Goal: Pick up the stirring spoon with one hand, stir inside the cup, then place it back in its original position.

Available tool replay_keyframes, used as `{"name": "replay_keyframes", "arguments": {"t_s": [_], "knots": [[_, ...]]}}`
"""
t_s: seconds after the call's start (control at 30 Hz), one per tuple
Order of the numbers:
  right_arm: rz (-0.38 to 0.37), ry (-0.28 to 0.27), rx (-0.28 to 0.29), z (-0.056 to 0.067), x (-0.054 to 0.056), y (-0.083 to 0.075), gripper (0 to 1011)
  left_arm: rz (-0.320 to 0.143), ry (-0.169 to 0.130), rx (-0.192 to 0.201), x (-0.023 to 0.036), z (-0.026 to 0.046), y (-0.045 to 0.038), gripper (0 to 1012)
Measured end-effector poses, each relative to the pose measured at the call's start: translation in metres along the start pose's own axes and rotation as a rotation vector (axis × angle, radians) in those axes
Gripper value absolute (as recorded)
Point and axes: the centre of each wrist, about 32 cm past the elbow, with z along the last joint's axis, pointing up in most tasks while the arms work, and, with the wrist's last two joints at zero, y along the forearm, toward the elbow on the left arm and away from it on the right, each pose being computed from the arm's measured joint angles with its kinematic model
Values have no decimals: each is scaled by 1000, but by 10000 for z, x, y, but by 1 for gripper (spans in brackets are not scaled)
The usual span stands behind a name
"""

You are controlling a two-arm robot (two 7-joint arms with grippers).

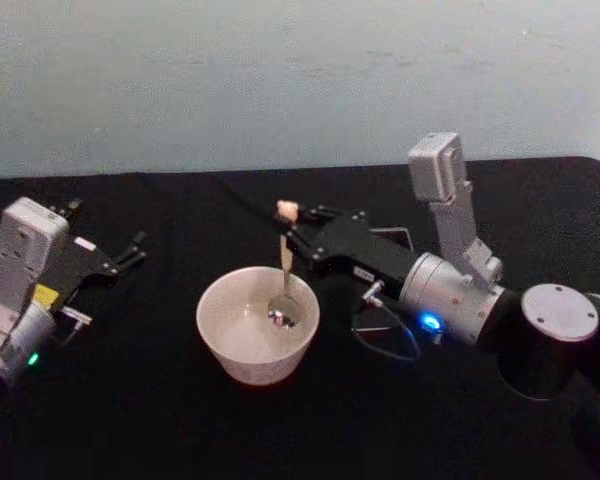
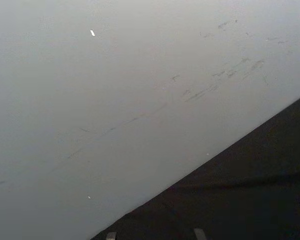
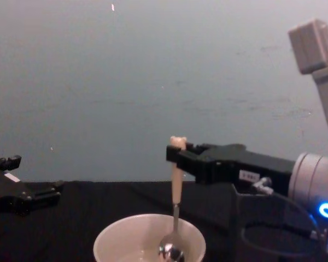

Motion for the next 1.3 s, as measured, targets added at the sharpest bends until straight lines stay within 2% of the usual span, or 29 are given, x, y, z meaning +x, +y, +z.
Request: {"name": "replay_keyframes", "arguments": {"t_s": [0.17,0.2,0.27,0.37,0.77,1.0,1.3], "knots": [[-45,30,35,52,-5,-51,214,0,0,0,0,0,0,1002],[-73,50,59,95,-5,-89,214,0,0,0,0,0,0,1001],[-81,56,65,106,-2,-101,214,0,0,0,0,0,0,1001],[-124,80,106,195,13,-181,214,0,0,0,0,0,0,1001],[-228,102,205,436,65,-459,214,0,0,0,0,0,0,1001],[-256,88,227,490,72,-603,213,0,0,0,0,0,0,1001],[-280,73,210,454,65,-709,214,0,0,0,0,0,0,1001]]}}
